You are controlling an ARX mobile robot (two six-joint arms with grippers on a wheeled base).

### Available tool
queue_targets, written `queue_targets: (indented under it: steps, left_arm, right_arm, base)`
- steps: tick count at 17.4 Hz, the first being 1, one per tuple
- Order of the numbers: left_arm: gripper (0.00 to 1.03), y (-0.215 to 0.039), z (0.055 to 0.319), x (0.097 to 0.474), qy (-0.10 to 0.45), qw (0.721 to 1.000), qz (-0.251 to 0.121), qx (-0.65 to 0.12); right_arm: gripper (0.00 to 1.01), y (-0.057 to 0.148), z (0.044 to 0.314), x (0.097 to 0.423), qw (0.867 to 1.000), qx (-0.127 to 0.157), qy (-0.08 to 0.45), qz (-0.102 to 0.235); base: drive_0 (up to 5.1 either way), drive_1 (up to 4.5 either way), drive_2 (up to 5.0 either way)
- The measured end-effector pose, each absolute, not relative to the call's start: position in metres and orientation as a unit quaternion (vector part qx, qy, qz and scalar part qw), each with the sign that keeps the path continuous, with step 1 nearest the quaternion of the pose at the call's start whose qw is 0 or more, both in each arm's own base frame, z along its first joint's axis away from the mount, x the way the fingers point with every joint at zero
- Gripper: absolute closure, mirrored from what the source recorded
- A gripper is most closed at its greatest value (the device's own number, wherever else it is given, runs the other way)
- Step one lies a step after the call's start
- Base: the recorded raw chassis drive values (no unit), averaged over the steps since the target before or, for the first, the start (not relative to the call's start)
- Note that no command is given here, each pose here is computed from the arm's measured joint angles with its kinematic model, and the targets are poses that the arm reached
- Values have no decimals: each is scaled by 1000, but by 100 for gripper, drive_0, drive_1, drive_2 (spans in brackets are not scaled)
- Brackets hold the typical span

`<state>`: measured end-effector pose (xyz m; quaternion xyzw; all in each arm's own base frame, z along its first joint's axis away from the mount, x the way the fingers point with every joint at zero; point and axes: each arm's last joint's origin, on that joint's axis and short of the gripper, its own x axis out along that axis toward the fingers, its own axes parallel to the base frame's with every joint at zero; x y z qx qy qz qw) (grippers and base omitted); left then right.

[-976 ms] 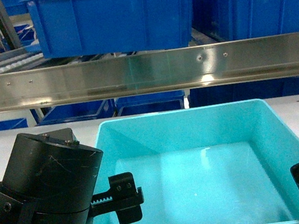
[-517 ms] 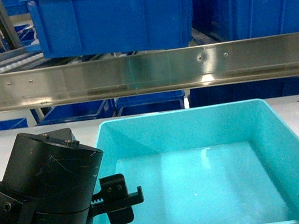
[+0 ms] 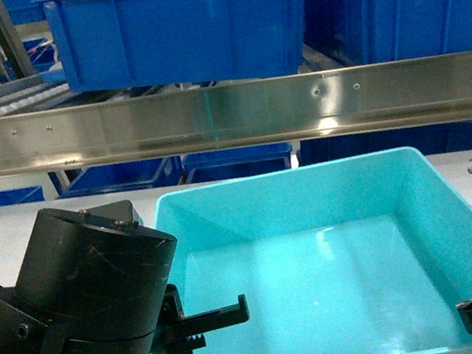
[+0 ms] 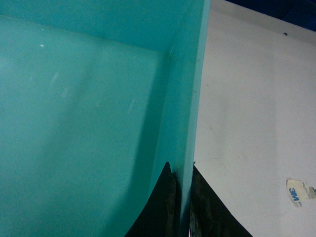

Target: Organize blue bins on left shelf correctly

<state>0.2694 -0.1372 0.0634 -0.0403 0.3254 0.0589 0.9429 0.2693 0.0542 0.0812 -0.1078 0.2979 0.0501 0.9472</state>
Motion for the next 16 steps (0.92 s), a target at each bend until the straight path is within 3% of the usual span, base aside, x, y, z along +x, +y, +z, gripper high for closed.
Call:
queue_targets:
  steps: [4, 7, 8, 10, 16]
  left_arm:
    - [101, -131, 82, 267, 297, 954, 43, -24]
    - [101, -128, 115, 265, 267, 963, 28, -20]
    - [101, -125, 122, 261, 257, 966, 24, -23]
    - [101, -125, 125, 262, 249, 968, 21, -29]
    - [101, -126, 124, 261, 254, 967, 17, -27]
  right_arm:
    - [98, 53, 99, 265, 953, -86, 285, 62]
    - [98, 53, 129, 259, 962, -83, 249, 74]
    - [98, 52, 139, 252, 969, -88, 213, 84]
    - [98, 50, 152, 246, 974, -107, 178, 87]
    - [98, 50, 148, 246, 972, -114, 187, 88]
  base:
    - [0, 0, 0]
    - [0, 0, 0]
    - [0, 0, 0]
    - [0, 0, 0]
    - [0, 0, 0]
